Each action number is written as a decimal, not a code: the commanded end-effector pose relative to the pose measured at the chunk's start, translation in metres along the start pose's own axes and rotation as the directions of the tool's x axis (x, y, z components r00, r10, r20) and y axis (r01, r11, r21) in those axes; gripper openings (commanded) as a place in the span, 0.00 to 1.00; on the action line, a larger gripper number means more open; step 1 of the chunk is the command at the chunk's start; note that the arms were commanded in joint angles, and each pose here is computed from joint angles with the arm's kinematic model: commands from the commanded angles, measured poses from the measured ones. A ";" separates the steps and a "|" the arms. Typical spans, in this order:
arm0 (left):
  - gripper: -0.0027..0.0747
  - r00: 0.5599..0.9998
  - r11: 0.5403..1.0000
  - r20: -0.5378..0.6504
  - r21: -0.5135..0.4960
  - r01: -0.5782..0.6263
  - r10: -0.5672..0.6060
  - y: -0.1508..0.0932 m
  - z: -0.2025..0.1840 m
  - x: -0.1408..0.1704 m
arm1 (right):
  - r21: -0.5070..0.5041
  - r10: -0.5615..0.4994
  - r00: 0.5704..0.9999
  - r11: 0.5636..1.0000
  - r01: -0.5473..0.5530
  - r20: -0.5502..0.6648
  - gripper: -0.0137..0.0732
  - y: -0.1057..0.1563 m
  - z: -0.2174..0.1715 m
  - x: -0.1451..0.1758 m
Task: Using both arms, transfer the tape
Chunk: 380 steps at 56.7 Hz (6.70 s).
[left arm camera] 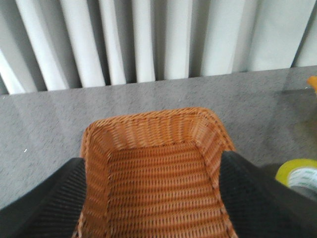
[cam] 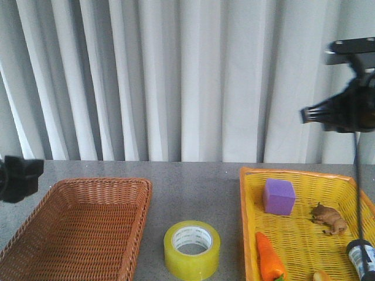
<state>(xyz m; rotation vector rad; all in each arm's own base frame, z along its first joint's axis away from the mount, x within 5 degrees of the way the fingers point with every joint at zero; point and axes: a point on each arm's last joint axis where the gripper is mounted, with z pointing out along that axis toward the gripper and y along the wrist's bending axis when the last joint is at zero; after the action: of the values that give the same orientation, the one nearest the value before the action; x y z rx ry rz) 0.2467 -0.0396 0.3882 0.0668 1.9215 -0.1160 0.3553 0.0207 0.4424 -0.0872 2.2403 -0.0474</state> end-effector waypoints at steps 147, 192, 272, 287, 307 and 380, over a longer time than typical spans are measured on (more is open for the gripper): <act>0.02 0.846 0.920 -0.422 0.346 -0.183 0.326 -0.177 0.236 0.040 | 0.055 0.079 0.986 0.996 -0.071 -0.147 0.15 -0.034 0.016 0.055; 0.03 0.955 0.961 -0.152 0.156 -0.229 0.253 -0.095 0.100 -0.122 | 0.055 0.078 0.986 0.996 -0.070 -0.147 0.15 -0.034 0.016 0.055; 0.08 0.851 0.986 -0.521 -0.094 -0.134 0.066 0.003 0.205 0.025 | 0.055 0.078 0.986 0.996 -0.071 -0.148 0.15 -0.034 0.016 0.055; 0.22 0.836 0.981 -0.543 -0.108 -0.163 0.079 0.006 0.204 0.027 | 0.055 0.078 0.986 0.996 -0.071 -0.147 0.15 -0.034 0.016 0.055; 0.49 0.822 0.980 -0.565 -0.115 -0.161 0.069 0.006 0.203 0.029 | 0.055 0.078 0.986 0.996 -0.071 -0.147 0.15 -0.034 0.016 0.055; 0.07 0.997 0.999 0.066 -0.019 -0.044 0.045 -0.004 -0.075 -0.156 | 0.055 0.078 0.986 0.996 -0.071 -0.147 0.15 -0.034 0.016 0.055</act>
<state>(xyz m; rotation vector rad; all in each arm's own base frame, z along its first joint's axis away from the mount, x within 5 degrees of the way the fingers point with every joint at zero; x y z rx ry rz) 0.2656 -0.0370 0.5285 0.0921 2.0109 -0.0361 0.3427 -0.0155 0.3672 0.0360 2.5003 -0.0573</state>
